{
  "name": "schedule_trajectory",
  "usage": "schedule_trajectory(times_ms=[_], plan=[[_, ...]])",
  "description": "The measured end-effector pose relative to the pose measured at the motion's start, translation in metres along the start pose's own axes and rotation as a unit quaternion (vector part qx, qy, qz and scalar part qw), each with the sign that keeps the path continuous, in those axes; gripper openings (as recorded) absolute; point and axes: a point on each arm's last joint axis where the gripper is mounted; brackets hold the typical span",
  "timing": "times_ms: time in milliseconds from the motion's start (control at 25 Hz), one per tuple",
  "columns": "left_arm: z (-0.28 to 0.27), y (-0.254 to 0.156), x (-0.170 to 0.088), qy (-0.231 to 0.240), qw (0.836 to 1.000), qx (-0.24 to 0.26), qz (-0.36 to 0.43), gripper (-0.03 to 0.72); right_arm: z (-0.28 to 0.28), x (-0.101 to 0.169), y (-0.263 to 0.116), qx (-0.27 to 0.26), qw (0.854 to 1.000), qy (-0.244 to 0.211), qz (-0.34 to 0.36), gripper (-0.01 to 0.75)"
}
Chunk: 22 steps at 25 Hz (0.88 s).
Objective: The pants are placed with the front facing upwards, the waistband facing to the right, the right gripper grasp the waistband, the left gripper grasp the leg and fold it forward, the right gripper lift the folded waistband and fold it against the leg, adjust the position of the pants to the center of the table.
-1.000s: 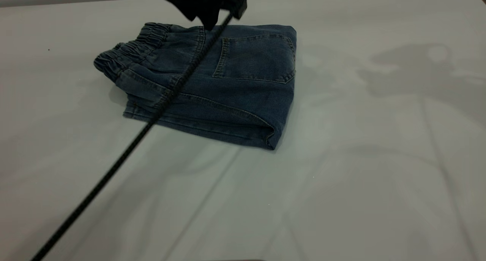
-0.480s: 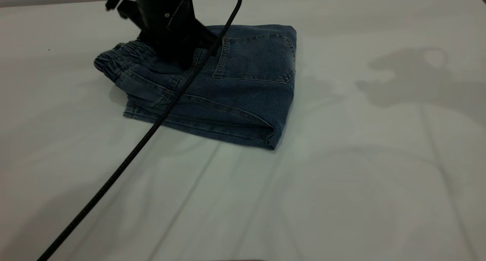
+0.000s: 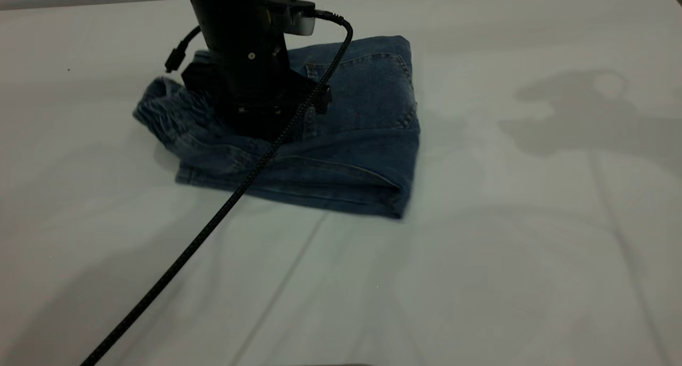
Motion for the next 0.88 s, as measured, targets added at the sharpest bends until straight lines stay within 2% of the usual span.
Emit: schedule_trajectory(times_ms=[360,480,680,880], plan=[[-0.001,-0.005,-0.022,-0.046,0.998,0.016,-0.042,0.261,0.000,0.000,0.000,0.001,1.000,0.001,0.000,0.568],[-0.015,-0.001,-0.026,-0.053,0.998,0.000,-0.037,0.261,0.000,0.000,0.000,0.002,1.000,0.001,-0.001,0.568],[-0.094,0.015,-0.026,-0.054,0.994,-0.091,0.015,0.261,-0.021,0.013,-0.001,-0.010,1.000,0.007,-0.016,0.568],[-0.212,0.009,-0.018,-0.018,0.973,-0.211,0.086,0.261,-0.076,0.046,-0.010,-0.035,0.998,0.022,-0.042,0.568]])
Point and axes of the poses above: a point on each arm's last joint axis where the gripper is mounted, z pointing out along that axis toward the gripper, x along the wrist's bending axis when the last joint is at zero, y = z × x, and after that the axes turned 4 degrees about z, right-handed
